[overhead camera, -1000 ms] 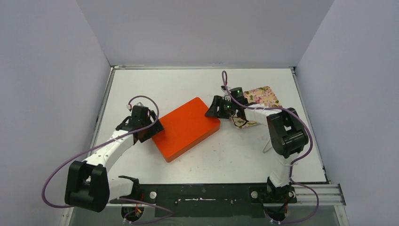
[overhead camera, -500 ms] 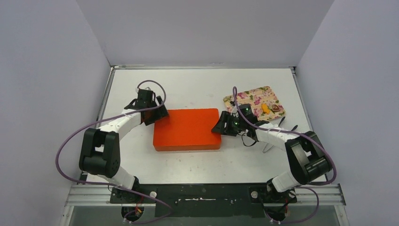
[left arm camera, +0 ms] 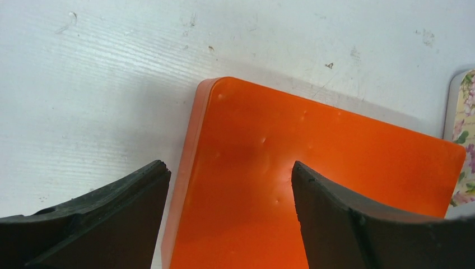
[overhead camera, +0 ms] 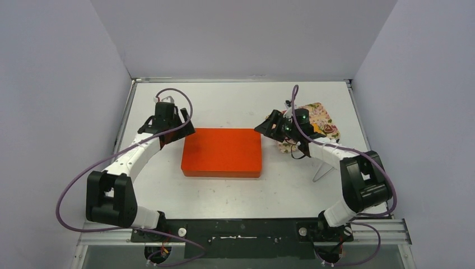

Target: Pack the cookies

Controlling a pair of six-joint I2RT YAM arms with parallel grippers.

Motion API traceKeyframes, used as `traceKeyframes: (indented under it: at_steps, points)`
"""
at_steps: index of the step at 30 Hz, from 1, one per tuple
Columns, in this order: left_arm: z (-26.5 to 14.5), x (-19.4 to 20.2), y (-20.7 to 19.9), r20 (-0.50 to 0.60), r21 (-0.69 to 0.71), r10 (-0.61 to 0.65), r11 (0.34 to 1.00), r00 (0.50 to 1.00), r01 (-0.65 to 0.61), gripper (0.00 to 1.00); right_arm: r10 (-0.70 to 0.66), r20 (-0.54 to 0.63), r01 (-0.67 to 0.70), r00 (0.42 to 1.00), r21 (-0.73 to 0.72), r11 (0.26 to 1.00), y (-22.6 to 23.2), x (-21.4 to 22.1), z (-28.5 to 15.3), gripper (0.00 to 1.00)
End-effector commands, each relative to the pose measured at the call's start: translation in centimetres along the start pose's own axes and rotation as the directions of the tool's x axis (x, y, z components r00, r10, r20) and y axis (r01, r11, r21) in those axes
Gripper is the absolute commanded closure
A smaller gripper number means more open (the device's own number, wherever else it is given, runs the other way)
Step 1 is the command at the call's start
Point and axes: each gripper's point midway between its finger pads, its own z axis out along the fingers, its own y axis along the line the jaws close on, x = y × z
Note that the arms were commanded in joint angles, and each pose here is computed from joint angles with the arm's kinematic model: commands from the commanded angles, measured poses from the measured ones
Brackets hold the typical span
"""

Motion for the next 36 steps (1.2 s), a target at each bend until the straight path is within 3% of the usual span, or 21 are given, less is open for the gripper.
traceKeyframes:
  at_steps: [1, 10, 15, 22, 27, 36]
  points:
    - [-0.3, 2.1, 1.0, -0.052, 0.003, 0.031, 1.000, 0.998, -0.031, 0.23, -0.021, 0.069, 0.025, 0.997, -0.059, 0.998, 1.1, -3.2, 1.4, 0.38]
    - [1.4, 5.7, 1.4, -0.176, 0.017, 0.016, 1.000, 0.984, -0.013, 0.24, 0.021, 0.028, -0.020, 0.999, -0.040, 0.999, -2.2, -2.2, 4.6, 0.48]
    - [2.4, 7.0, 1.4, -0.199, 0.017, -0.005, 1.000, 0.980, 0.009, 0.25, 0.052, -0.019, -0.052, 0.998, -0.008, 0.999, -4.4, 0.3, 5.0, 0.59]
    - [3.3, 7.6, -1.7, -0.211, 0.088, 0.014, 0.996, 0.977, 0.005, 0.26, 0.031, 0.011, -0.032, 0.999, 0.026, 0.999, -5.6, -0.1, 3.8, 0.65]
    - [2.0, 5.2, -3.9, -0.145, 0.142, 0.033, 0.990, 0.989, -0.013, 0.24, -0.037, 0.117, 0.027, 0.992, 0.082, 0.996, -4.8, -4.5, 0.5, 0.57]
    - [-4.2, -1.0, -4.6, 0.073, 0.150, 0.085, 0.984, 0.994, -0.095, 0.20, -0.235, 0.244, 0.156, 0.941, 0.304, 0.940, -3.5, -10.2, -9.7, 0.32]
